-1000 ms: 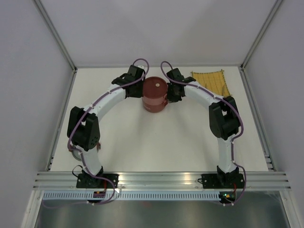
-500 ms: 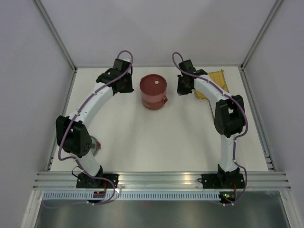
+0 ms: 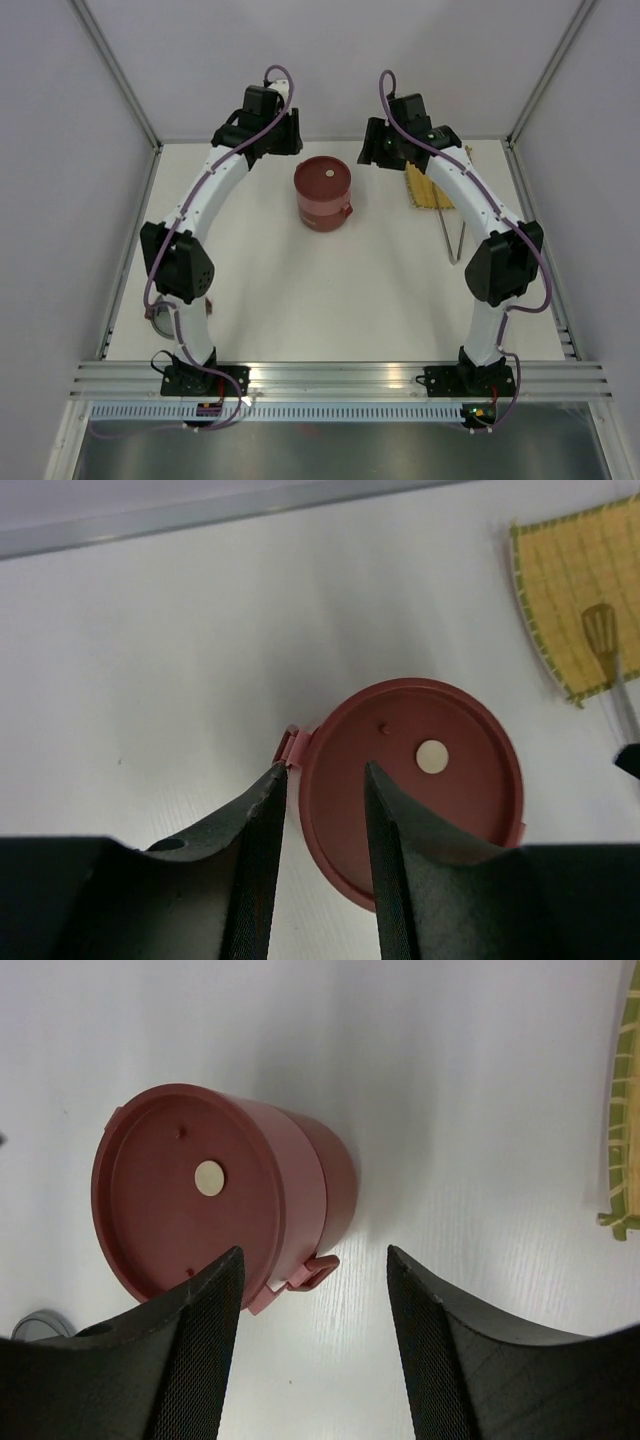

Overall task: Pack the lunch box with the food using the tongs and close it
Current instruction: Adjust the packing box at the center of the board.

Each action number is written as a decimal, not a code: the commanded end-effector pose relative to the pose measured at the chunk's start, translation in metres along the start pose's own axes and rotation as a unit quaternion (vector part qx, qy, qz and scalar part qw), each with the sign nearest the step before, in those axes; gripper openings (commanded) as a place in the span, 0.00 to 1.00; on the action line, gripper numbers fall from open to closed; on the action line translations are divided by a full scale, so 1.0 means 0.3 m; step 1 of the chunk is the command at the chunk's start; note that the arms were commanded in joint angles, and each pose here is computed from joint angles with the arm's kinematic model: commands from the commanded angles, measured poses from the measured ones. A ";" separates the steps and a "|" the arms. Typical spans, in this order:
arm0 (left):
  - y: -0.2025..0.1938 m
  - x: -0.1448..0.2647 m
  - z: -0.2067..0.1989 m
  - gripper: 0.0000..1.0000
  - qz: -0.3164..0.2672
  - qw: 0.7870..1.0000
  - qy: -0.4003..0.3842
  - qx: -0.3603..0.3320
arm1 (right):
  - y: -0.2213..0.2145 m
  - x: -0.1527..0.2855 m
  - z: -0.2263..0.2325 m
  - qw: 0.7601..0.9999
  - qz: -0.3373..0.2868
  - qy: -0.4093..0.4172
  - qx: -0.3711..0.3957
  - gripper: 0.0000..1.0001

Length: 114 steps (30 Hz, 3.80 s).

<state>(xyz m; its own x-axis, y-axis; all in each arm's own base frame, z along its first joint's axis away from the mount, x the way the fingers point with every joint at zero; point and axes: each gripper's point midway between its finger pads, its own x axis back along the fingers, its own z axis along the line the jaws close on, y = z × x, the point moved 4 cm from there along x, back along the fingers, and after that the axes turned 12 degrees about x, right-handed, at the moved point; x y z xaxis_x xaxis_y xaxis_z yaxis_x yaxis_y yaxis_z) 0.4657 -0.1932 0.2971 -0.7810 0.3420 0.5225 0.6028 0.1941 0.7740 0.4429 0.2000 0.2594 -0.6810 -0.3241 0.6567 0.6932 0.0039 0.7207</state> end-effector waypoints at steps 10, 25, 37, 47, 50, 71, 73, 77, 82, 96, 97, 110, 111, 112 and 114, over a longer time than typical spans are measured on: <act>-0.127 -0.147 0.041 0.44 0.067 0.995 -0.026 -0.065 | -0.108 -0.116 0.113 0.998 0.061 -0.007 0.006 0.62; -0.406 -0.096 0.095 0.25 0.144 0.986 0.055 -0.059 | -0.182 -0.258 0.088 0.993 0.085 -0.044 0.071 0.22; -0.697 0.062 -0.058 0.20 0.199 0.978 0.062 -0.002 | -0.242 -0.308 0.069 0.988 0.112 0.007 0.103 0.08; -0.689 0.190 -0.030 0.19 0.180 0.980 0.086 0.016 | -0.412 -0.174 0.116 0.985 0.142 0.013 0.102 0.07; -0.637 0.208 -0.051 0.20 0.160 0.984 0.076 0.011 | -0.388 -0.153 0.115 0.985 0.135 0.003 0.103 0.09; -0.179 0.369 0.081 0.51 0.029 0.992 0.079 0.090 | 0.018 0.173 -0.129 0.999 -0.008 -0.044 0.004 0.42; -0.239 0.346 0.159 0.50 0.049 0.986 0.110 0.114 | -0.119 0.119 -0.183 0.996 0.038 -0.075 -0.003 0.37; -0.318 0.292 0.272 0.45 0.065 0.976 0.145 0.148 | -0.300 0.031 -0.220 0.994 0.066 -0.079 -0.029 0.10; -0.437 0.161 0.338 0.35 0.106 0.966 0.149 0.183 | -0.444 -0.098 -0.203 0.992 0.103 -0.049 -0.046 0.00; -0.563 -0.101 0.351 0.21 0.178 0.956 0.116 0.204 | -0.494 -0.337 -0.068 0.991 0.125 -0.010 -0.048 0.01; -0.575 -0.114 0.350 0.20 0.183 0.955 0.115 0.203 | -0.497 -0.347 -0.053 0.991 0.123 -0.007 -0.048 0.00; -0.578 -0.219 0.196 0.19 0.203 0.969 0.043 0.132 | -0.547 -0.444 0.068 0.989 0.133 0.041 -0.045 0.01; -0.590 -0.221 0.184 0.19 0.208 0.969 0.040 0.127 | -0.555 -0.451 0.071 0.989 0.136 0.041 -0.043 0.00; -0.600 -0.221 0.177 0.18 0.212 0.969 0.039 0.124 | -0.562 -0.450 0.084 0.989 0.137 0.044 -0.041 0.00; -0.623 -0.218 0.164 0.18 0.216 0.970 0.042 0.107 | -0.573 -0.452 0.091 0.988 0.139 0.044 -0.039 0.00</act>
<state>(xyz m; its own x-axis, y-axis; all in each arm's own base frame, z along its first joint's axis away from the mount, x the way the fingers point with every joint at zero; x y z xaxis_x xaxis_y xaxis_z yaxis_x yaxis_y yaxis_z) 0.4147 -0.1742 0.0940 -0.4520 0.2838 0.8456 0.8751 0.3247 0.3588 0.4100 0.2337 0.0502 -0.4323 -0.3305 0.8390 0.8858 0.0184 0.4636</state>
